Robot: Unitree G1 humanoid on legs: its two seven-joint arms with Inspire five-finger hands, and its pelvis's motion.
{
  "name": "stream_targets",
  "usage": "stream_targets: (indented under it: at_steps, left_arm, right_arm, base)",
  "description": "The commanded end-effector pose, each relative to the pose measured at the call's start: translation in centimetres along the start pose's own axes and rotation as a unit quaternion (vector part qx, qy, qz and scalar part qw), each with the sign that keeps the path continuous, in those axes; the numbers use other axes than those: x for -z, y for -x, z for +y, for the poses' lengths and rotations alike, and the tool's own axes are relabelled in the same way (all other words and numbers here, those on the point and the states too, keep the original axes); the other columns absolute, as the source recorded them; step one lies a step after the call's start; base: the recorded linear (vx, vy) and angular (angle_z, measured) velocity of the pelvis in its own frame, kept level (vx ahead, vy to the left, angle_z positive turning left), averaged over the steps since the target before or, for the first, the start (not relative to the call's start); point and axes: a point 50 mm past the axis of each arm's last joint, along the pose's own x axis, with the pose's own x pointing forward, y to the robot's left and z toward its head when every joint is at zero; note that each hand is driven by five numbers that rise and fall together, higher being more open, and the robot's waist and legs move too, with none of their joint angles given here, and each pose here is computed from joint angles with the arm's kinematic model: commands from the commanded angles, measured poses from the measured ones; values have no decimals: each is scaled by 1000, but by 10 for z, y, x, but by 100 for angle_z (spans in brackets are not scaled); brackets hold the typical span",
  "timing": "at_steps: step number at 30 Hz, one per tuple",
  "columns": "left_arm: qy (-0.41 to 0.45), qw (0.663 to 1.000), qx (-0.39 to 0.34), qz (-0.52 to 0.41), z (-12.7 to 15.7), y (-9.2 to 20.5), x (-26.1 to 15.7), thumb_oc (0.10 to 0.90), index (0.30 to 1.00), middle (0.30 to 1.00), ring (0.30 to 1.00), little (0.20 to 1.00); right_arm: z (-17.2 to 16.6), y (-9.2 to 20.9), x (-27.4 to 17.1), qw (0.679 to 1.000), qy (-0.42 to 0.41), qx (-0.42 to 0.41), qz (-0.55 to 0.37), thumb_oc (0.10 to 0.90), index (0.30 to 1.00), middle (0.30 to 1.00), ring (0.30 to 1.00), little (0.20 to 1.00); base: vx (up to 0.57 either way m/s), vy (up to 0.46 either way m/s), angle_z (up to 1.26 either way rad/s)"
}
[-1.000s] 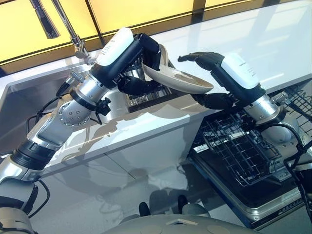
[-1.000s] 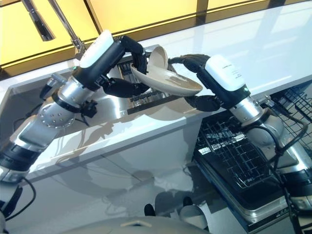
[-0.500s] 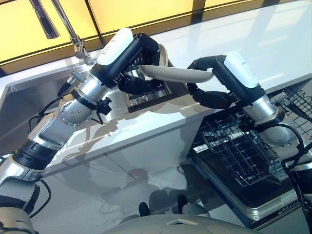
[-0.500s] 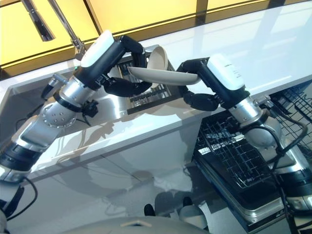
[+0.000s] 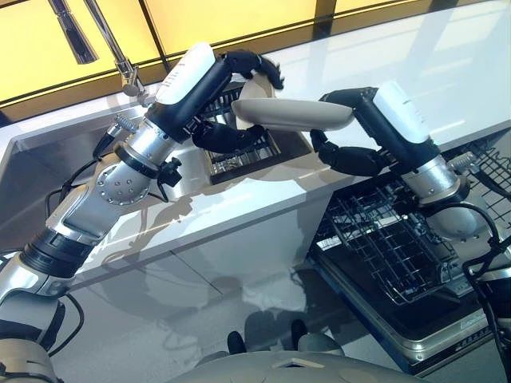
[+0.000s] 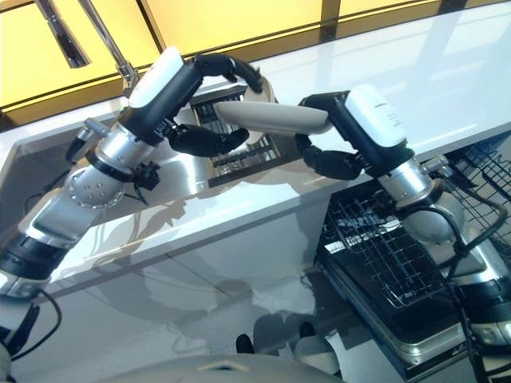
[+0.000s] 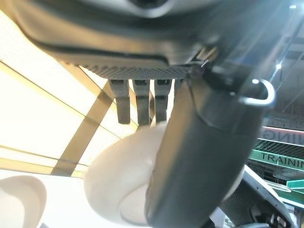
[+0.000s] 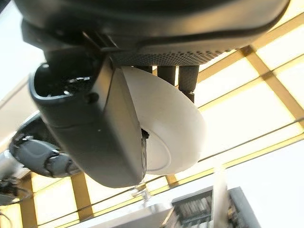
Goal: Pick up plates and place into dishwasher.
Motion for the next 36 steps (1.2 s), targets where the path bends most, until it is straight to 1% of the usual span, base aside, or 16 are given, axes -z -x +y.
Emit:
stream_targets:
  at_steps: [1,9,14,19,25,31,36]
  left_arm:
    - [-30,990,-131,-36,53,-7,-5,800,900,900,900,900]
    - [-37,990,-138,1,55,6,7,800,900,900,900,900]
    - [-68,985,-156,23,61,16,16,800,900,900,900,900]
    - [-114,975,-183,57,71,34,27,800,900,900,900,900]
    - [-144,960,-230,72,78,53,30,800,900,900,900,900]
    - [-145,958,-234,85,74,57,34,800,900,900,900,900]
    - [-145,959,-227,90,74,54,36,800,900,900,900,900]
  right_arm:
    - [-35,-4,-4,993,23,112,-28,100,300,300,300,200]
    - [-41,6,2,992,53,114,-5,100,300,300,300,200]
    - [-52,14,9,986,108,125,20,100,300,300,300,200]
    - [-68,39,20,977,151,128,74,100,300,300,300,200]
    - [-80,76,31,963,172,138,154,100,300,300,300,200]
    - [-79,100,42,948,186,138,216,100,300,300,300,200]
    - [-76,115,52,939,163,134,273,100,300,300,300,200]
  base:
    - [0,0,0]
    - [0,0,0]
    - [11,21,-2]
    - [38,40,-13]
    - [52,16,-16]
    - [24,13,-18]
    - [-1,4,-11]
